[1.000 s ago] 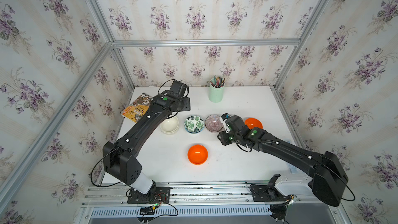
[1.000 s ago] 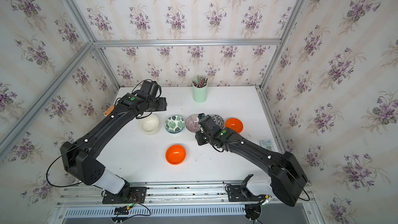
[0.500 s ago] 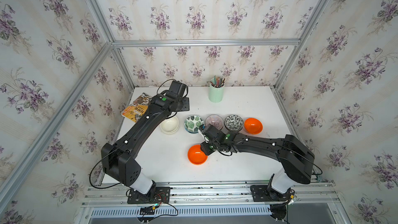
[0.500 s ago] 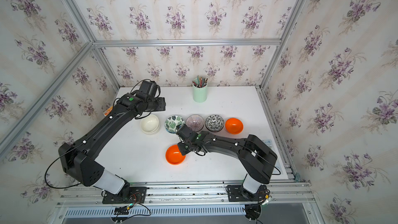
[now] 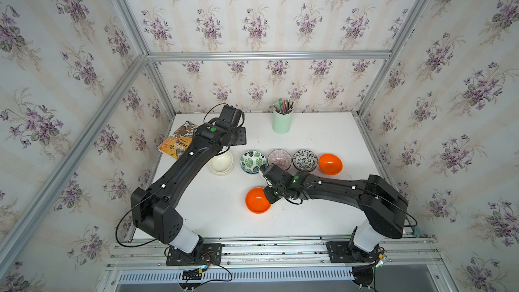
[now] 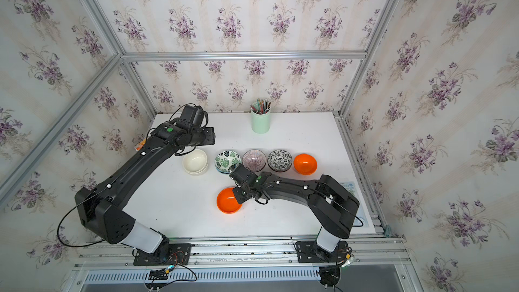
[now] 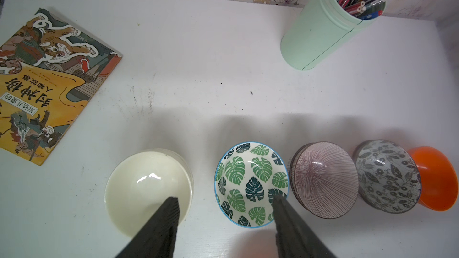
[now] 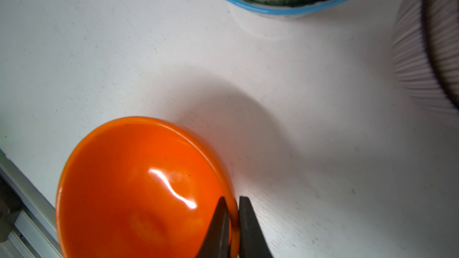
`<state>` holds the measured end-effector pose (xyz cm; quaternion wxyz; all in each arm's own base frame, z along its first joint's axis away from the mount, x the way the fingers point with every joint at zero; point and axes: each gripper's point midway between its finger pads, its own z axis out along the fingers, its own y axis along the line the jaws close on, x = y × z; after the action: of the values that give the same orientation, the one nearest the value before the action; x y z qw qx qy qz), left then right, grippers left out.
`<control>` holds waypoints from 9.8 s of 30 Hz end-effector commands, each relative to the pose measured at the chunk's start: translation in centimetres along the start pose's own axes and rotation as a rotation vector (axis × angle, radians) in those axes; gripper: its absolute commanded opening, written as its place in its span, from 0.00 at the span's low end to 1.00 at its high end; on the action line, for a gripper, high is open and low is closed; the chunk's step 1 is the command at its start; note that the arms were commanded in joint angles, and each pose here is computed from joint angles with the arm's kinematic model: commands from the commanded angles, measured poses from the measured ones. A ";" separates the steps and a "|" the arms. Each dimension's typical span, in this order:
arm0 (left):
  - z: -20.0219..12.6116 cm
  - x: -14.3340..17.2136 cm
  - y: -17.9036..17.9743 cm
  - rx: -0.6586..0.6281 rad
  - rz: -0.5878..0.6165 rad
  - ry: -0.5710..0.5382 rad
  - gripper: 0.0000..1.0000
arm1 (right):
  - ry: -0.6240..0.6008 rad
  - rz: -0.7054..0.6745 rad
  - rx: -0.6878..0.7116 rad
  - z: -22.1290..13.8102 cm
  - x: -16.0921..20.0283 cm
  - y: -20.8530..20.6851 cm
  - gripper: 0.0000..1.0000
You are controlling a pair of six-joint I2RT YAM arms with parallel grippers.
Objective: Stack the bowls
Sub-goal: Pick up the bowl from the center of the board, then place the bowl in the bowl, then adjust the bowl at the center of the board, then adjust the bowl on the bowl.
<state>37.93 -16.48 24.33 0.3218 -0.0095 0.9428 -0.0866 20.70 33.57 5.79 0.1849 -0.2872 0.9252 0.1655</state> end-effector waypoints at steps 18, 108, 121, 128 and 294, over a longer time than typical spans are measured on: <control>-0.3 -0.5 -0.1 0.012 -0.004 -0.021 0.64 | -0.401 0.533 0.287 -17.1 -5.9 -23.6 0.09; 0.8 -0.7 -0.6 0.036 0.004 -0.006 0.64 | -0.218 0.882 0.476 -12.4 4.8 -35.5 0.13; 0.6 -0.6 -0.1 0.019 0.007 -0.006 0.64 | -0.302 0.859 0.499 -15.9 2.4 -35.4 0.27; 1.6 0.8 2.0 -0.067 0.006 0.039 0.64 | -0.360 0.724 0.495 -17.5 -2.1 -32.0 0.31; 0.9 5.3 11.2 -0.208 -0.175 0.170 0.45 | -0.183 0.315 0.347 -1.7 -12.8 -19.7 0.22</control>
<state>34.49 -6.02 18.33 0.2249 -0.1192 0.9669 -0.0195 41.95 23.86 8.67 0.2863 -0.0901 0.9518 0.0627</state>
